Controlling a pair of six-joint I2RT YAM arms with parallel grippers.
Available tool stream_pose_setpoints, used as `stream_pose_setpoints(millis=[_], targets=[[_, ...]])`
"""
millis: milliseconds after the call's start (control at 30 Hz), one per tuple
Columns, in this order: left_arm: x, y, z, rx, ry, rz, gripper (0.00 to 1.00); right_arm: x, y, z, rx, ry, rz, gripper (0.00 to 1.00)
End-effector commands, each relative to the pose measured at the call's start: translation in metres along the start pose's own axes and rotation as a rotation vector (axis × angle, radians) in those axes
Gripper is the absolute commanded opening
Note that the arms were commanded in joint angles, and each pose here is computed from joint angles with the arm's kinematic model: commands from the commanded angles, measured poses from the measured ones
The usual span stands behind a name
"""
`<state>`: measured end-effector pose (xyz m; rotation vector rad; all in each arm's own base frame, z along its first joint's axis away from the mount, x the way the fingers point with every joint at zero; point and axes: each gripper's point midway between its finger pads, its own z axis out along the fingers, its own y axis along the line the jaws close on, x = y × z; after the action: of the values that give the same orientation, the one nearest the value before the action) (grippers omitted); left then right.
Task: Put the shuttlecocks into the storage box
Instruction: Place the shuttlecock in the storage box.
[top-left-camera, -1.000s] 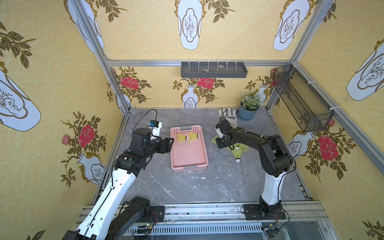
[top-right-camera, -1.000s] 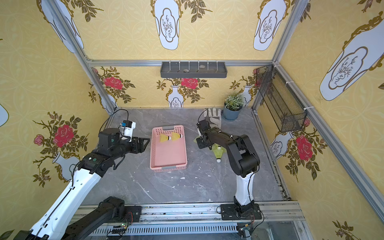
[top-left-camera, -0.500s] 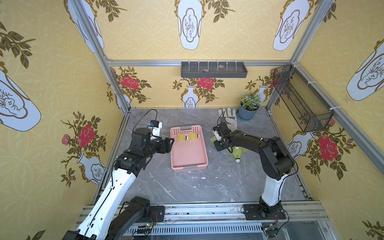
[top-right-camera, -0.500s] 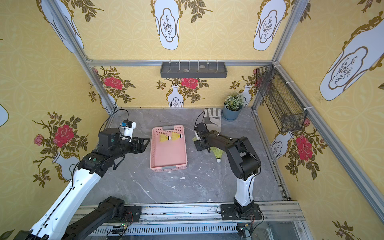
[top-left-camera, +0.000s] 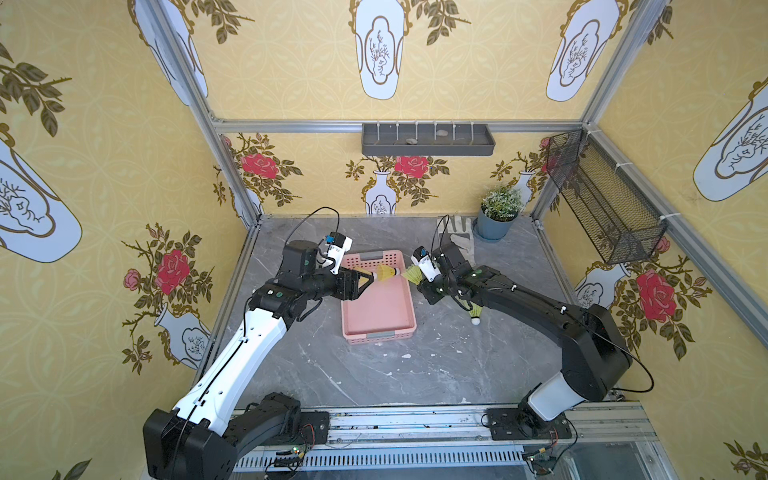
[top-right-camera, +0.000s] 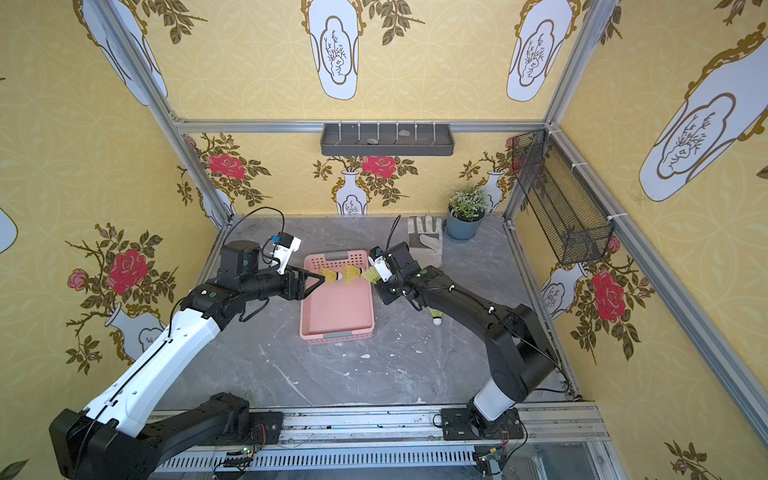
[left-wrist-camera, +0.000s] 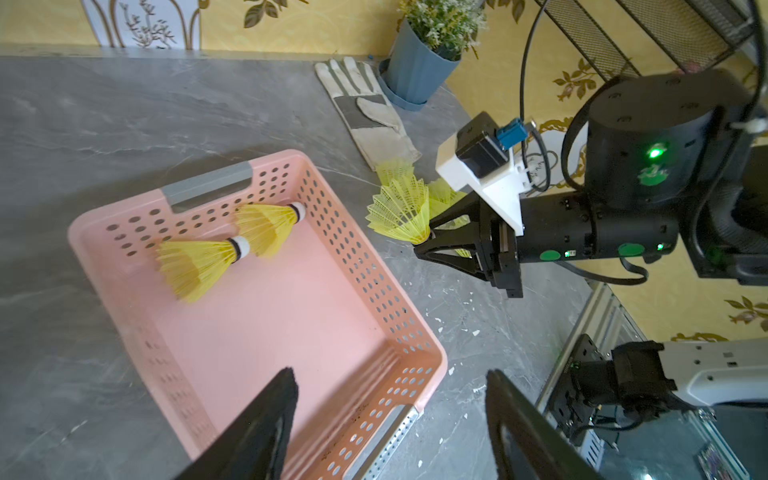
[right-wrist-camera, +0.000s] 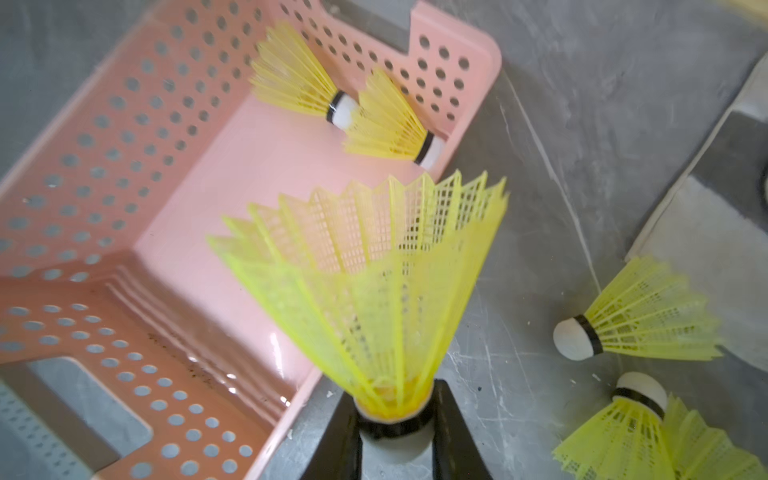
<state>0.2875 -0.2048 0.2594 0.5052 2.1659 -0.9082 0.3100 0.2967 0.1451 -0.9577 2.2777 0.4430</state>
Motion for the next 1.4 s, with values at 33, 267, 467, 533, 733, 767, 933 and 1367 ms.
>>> stream_pose_setpoints(millis=[33,267,467,533,733,767,933,1367], targets=[[-0.008,-0.021,0.007,0.087,0.012,0.105,0.72,-0.018,0.034,-0.019,-0.136,-0.041,-0.050,0.17],[-0.018,-0.037,0.014,0.142,0.043,0.223,0.66,-0.029,0.063,-0.040,-0.244,-0.049,-0.092,0.19],[-0.013,-0.041,0.015,0.162,0.108,0.287,0.65,-0.035,0.075,-0.056,-0.295,-0.074,-0.107,0.19],[-0.009,-0.050,0.018,0.185,0.125,0.312,0.65,-0.035,0.079,-0.059,-0.303,-0.072,-0.115,0.20],[-0.012,-0.057,0.022,0.204,0.129,0.339,0.62,-0.037,0.085,-0.061,-0.316,-0.068,-0.133,0.20],[-0.012,-0.058,0.023,0.210,0.134,0.340,0.60,-0.037,0.086,-0.061,-0.318,-0.067,-0.133,0.20],[-0.006,-0.059,0.029,0.217,0.169,0.338,0.54,-0.038,0.087,-0.062,-0.317,-0.070,-0.136,0.20],[0.000,-0.058,0.038,0.225,0.197,0.329,0.32,-0.037,0.086,-0.062,-0.313,-0.069,-0.137,0.20]])
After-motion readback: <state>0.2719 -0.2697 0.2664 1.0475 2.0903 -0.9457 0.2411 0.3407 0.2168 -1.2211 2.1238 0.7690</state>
